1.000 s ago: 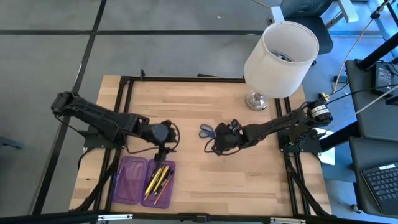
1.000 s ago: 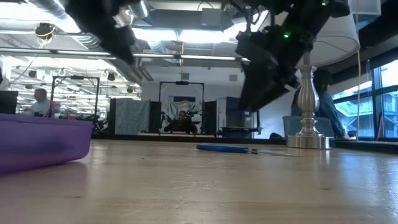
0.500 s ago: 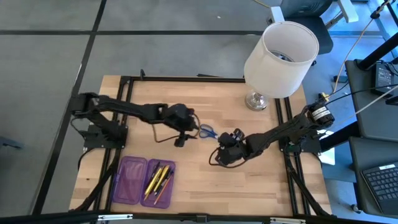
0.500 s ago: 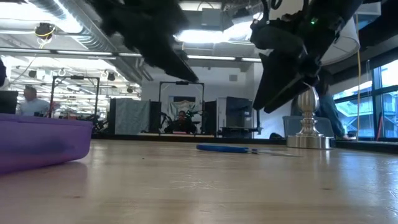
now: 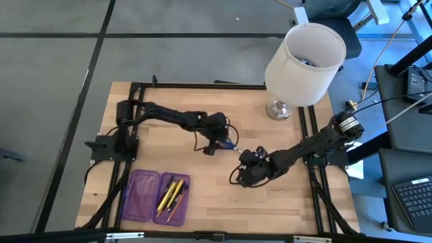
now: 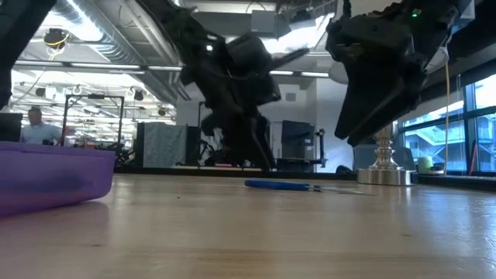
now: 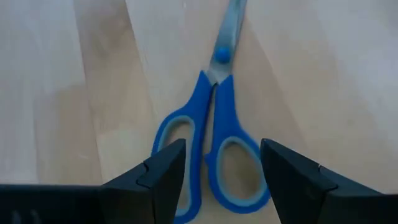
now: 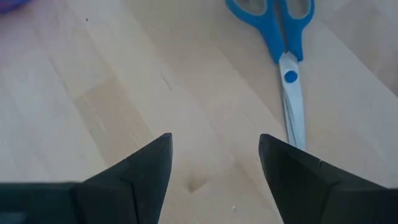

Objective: Pick & place school supplies into a supply box
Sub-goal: Put the blue scissors into the violet box

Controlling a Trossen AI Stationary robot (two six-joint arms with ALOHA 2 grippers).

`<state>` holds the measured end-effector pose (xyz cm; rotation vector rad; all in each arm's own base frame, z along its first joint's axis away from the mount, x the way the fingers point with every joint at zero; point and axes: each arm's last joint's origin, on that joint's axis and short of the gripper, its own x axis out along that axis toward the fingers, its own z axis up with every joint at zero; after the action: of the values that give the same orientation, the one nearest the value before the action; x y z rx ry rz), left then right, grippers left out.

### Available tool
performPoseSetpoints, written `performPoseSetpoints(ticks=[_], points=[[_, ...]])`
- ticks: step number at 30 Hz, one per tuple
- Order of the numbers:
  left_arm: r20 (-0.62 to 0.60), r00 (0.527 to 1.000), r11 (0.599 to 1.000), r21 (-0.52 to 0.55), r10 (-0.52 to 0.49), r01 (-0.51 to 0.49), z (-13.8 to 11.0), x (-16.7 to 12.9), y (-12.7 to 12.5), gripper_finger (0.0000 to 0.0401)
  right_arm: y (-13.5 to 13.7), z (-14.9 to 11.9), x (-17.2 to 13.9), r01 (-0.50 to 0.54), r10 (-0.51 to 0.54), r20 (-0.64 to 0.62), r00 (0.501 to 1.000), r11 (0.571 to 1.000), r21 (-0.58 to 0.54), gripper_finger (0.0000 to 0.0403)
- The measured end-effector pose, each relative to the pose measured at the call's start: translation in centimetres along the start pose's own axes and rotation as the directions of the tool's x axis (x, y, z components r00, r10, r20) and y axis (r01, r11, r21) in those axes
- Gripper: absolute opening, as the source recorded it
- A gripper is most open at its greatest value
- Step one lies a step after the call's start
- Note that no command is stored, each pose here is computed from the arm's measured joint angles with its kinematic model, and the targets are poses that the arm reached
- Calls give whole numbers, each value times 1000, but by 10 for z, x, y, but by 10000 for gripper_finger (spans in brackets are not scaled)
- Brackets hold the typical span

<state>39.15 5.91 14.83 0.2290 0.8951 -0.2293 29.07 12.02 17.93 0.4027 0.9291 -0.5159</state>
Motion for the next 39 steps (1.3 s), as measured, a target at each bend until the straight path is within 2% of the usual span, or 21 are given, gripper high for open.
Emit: performPoseSetpoints(ticks=[4, 10, 14, 19, 28, 35, 39], points=[[-35, 999, 1000, -4, -1, 1, -8, 13, 4, 200, 1, -1, -1, 0, 0, 3, 1000, 1000, -3, 243], [-108, 991, 996, 52, 79, -74, -13, 17, 8, 200, 1, -1, -1, 1, -1, 5, 1000, 1000, -5, 243], [-128, 990, 998, 32, 57, -53, -15, 17, 7, 191, 1, -1, -1, 2, -2, 6, 1000, 1000, -5, 243], [-161, 986, 999, 17, 34, -32, -18, 16, 5, 149, 1, -1, -1, 2, -2, 6, 1000, 1000, -5, 243], [-168, 986, 996, -85, -11, -4, -21, 16, 3, 65, 1, -1, -1, -4, 4, -5, 1000, 1000, -9, 243], [-224, 975, 987, -162, -11, -26, -19, -6, -1, 71, -2, -5, -1, 2, -4, -80, 997, 1000, -30, 243], [-242, 970, 975, -206, 35, -87, -9, -38, -3, 69, -9, -11, -2, 40, -51, -172, 984, 997, -65, 243]])
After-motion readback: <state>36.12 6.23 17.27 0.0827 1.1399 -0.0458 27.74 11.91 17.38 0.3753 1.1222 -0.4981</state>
